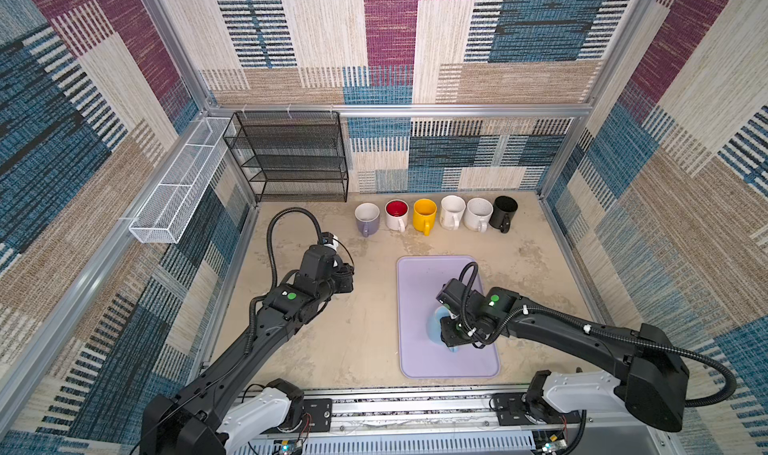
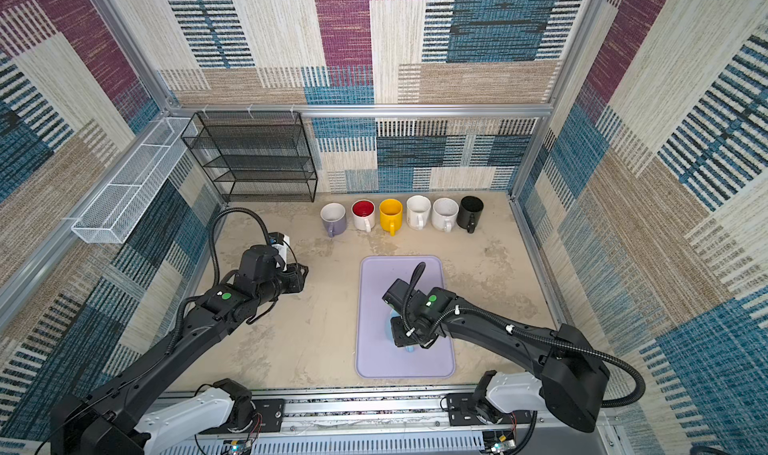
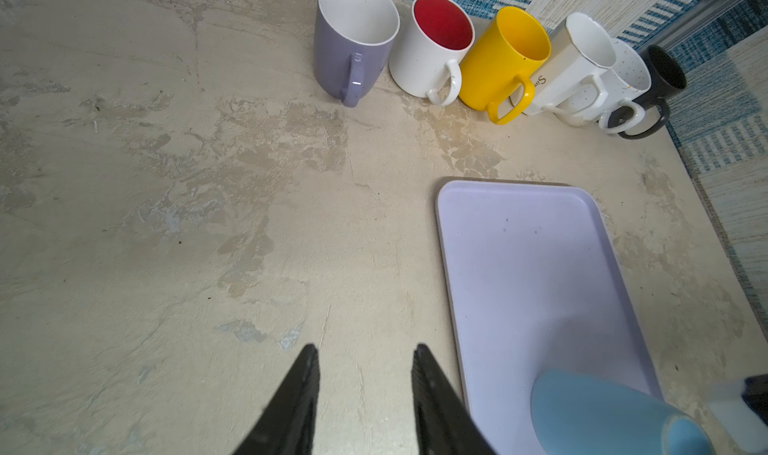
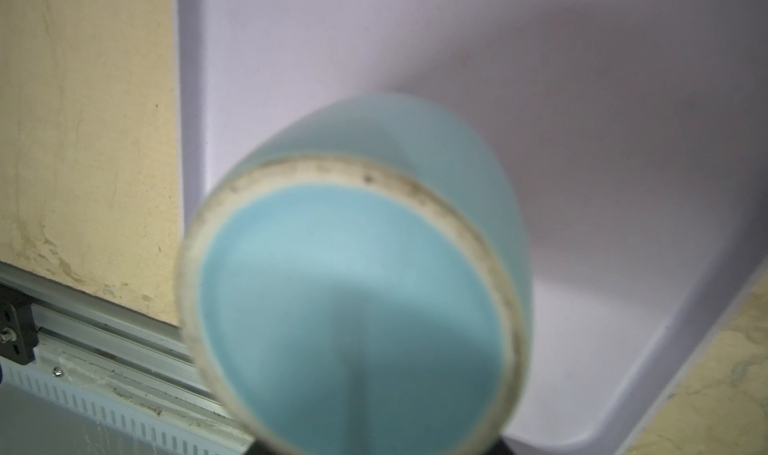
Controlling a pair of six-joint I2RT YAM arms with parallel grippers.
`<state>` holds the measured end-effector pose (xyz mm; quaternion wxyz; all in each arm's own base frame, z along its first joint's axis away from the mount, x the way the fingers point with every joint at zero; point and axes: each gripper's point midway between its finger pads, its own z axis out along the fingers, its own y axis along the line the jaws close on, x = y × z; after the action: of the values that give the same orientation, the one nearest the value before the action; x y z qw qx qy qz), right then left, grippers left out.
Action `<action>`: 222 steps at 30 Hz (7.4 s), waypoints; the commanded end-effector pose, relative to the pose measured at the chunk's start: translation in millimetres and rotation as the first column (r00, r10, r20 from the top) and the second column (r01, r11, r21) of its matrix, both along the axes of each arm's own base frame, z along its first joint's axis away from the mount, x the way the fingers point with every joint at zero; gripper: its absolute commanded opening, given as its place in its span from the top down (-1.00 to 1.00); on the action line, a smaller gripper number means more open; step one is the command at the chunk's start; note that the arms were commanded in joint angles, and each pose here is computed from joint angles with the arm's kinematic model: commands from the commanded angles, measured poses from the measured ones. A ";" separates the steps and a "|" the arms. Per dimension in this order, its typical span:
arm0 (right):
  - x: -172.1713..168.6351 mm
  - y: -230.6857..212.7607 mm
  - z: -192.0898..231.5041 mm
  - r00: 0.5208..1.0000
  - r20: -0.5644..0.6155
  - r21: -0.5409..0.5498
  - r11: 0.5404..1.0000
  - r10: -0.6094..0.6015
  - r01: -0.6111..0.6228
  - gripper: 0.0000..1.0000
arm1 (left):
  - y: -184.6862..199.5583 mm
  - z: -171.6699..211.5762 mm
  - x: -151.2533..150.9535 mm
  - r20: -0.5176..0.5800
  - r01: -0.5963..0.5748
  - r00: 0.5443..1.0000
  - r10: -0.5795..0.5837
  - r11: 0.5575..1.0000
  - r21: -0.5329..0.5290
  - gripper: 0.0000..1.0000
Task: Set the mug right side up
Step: 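Lift the light blue mug with the right gripper and carry it toward the left gripper, then close the left gripper on the light blue mug rim while the right gripper holds it, then open the right gripper off the handle while the left gripper pulls the mug away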
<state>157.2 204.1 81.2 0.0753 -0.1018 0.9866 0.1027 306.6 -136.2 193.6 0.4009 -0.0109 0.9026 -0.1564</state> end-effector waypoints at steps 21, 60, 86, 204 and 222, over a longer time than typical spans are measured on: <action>16.8 -1.5 -3.5 0.999 0.012 -0.137 0.990 0.048 -0.046 0.35 | 3.9 2.0 -3.6 0.003 -0.011 1.000 0.011 1.000 0.004 0.23; 67.2 43.8 49.2 0.945 0.319 0.102 0.989 0.068 -0.105 1.00 | -12.3 1.3 -7.7 -0.011 0.055 0.998 -0.056 0.996 -0.065 0.18; 128.9 51.7 156.2 0.774 0.624 0.539 0.777 -0.108 -0.326 1.00 | -61.7 25.7 -19.6 0.095 0.273 0.962 -0.256 0.913 -0.302 0.16; 49.8 103.8 246.7 0.589 0.805 0.568 0.196 0.067 -0.799 0.18 | -126.6 145.8 -73.1 0.644 0.689 0.690 -0.330 0.574 -0.443 1.00; 66.4 75.2 200.1 0.686 0.727 0.608 0.453 0.013 -0.653 -0.16 | -100.3 114.7 -48.7 0.419 0.456 0.860 -0.293 0.809 -0.370 1.00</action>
<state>215.2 286.1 287.7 0.4032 -0.3110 0.6586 0.5541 249.7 -247.4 312.5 0.4812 0.1119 0.7219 -0.4845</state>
